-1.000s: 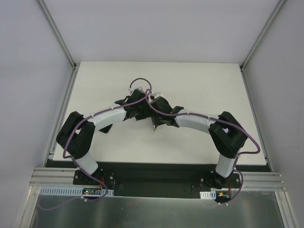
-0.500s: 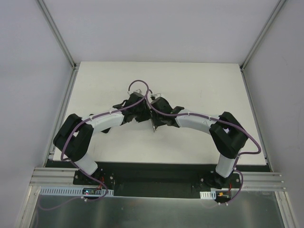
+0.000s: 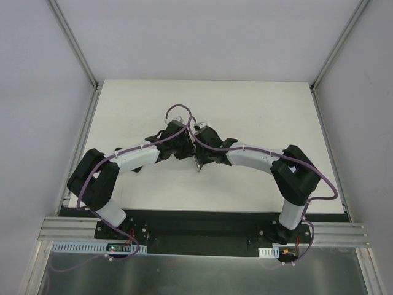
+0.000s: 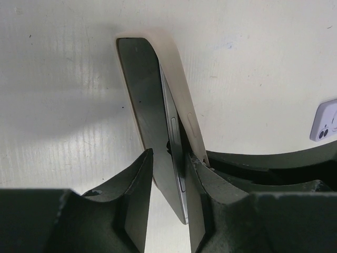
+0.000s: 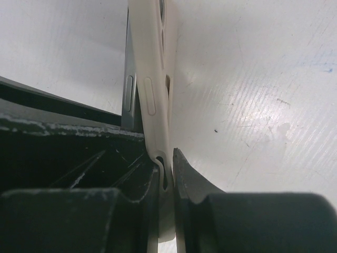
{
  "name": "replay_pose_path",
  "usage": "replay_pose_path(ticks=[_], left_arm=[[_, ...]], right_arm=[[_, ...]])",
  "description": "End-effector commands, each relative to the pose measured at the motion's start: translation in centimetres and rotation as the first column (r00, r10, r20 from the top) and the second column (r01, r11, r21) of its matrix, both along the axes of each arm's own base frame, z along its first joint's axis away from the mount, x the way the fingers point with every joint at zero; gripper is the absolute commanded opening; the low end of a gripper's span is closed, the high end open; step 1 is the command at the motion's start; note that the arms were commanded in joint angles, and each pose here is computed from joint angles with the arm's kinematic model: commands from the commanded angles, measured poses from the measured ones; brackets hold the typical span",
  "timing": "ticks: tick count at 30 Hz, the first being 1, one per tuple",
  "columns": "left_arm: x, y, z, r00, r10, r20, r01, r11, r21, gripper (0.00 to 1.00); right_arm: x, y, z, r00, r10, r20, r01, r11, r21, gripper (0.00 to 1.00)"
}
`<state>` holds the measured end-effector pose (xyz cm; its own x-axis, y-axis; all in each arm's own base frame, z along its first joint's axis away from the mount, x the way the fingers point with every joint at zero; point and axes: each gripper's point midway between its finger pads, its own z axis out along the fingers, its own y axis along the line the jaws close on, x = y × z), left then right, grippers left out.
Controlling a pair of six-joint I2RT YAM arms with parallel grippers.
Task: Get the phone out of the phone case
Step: Remove the phone case from the phone.
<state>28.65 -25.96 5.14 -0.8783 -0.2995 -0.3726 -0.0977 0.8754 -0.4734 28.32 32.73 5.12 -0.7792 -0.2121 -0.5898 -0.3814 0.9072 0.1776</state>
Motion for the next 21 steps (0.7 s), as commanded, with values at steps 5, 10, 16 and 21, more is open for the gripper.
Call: replay_pose_path(ticks=[5,10,16,21], left_arm=[[-16.1,12.6,-8.9,0.829,0.057,-0.557,0.249,0.854,0.457,0.1],[-17.3,13.3,-8.7,0.819,0.069,-0.569,0.246,0.855,0.458,0.05],[-18.5,13.8,-8.0,0.821,0.071,-0.566,0.233,0.865,0.445,0.0],[-18.5,13.8,-7.6,0.824,0.065,-0.564,0.233,0.866,0.441,0.0]], right_arm=[[0.8,0.8,3.9,0.998,-0.027,0.059,0.021,0.994,0.104,0.01],[0.9,0.6,4.1,0.997,-0.037,0.069,0.029,0.994,0.104,0.01],[1.1,0.1,4.4,0.995,-0.055,0.087,0.047,0.994,0.094,0.01],[1.1,0.0,4.5,0.994,-0.06,0.094,0.051,0.994,0.093,0.01]])
